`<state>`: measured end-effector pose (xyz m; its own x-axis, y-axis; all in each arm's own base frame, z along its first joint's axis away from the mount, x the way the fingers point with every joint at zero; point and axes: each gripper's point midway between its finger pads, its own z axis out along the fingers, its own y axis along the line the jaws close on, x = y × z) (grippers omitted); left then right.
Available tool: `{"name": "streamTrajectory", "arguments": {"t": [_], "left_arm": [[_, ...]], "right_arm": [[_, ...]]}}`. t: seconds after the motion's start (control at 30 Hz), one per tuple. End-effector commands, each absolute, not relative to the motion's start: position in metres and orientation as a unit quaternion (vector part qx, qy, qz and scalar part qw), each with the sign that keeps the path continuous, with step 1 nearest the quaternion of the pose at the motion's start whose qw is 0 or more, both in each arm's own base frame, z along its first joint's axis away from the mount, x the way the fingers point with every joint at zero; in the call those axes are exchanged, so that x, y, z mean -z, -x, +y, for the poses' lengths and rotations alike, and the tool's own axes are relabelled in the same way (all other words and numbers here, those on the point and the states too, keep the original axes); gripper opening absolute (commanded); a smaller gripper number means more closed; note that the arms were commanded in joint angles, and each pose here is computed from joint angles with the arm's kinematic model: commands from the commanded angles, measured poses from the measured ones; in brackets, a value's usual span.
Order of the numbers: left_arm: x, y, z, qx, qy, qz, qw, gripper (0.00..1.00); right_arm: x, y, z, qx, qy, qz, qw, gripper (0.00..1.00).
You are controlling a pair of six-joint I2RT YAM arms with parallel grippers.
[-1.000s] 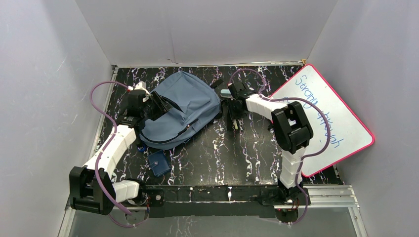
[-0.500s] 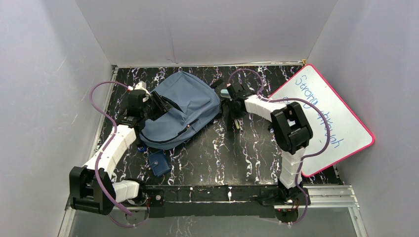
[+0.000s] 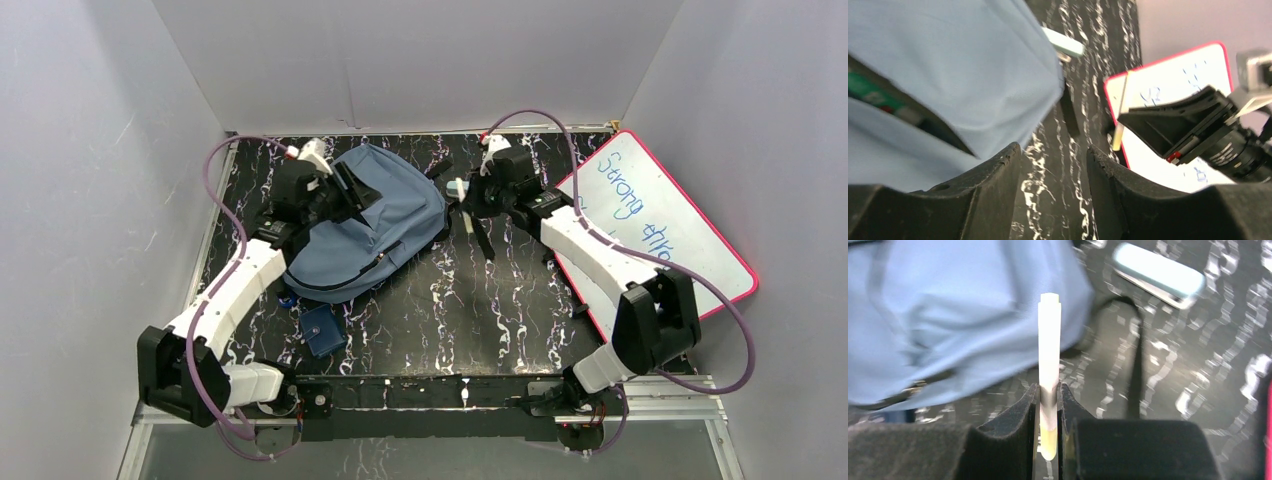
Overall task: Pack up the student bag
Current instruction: Pick up the stationery from the center of the board.
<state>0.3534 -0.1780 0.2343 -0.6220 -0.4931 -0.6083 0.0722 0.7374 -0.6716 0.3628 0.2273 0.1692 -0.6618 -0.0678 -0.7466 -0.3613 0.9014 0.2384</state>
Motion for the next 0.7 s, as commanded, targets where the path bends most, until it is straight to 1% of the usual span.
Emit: {"name": "streamTrajectory", "arguments": {"t": [0.0,0.03,0.13,0.23,0.4,0.67], "left_arm": [[-0.269,-0.347,-0.224,0.396,0.075,0.810,0.427,0.50],[-0.274,-0.346,-0.231,0.405,0.066,0.804,0.430,0.51],[-0.285,-0.343,-0.243,0.419,0.048,0.792,0.441,0.59],[-0.288,-0.343,-0.247,0.421,0.044,0.788,0.447,0.62],[-0.285,-0.346,-0.245,0.413,0.054,0.790,0.450,0.63],[-0.292,-0.350,-0.251,0.431,0.057,0.778,0.454,0.61]], "right_arm": [[-0.229,-0.339,0.294,-0.394,0.150,0.824,0.379,0.01],[-0.236,-0.335,0.300,-0.418,0.146,0.816,0.372,0.01],[-0.256,-0.325,0.315,-0.484,0.134,0.790,0.353,0.00],[-0.268,-0.317,0.325,-0.526,0.134,0.771,0.332,0.00],[-0.276,-0.309,0.333,-0.557,0.136,0.758,0.312,0.00],[-0.274,-0.304,0.339,-0.565,0.138,0.758,0.296,0.00]]}}
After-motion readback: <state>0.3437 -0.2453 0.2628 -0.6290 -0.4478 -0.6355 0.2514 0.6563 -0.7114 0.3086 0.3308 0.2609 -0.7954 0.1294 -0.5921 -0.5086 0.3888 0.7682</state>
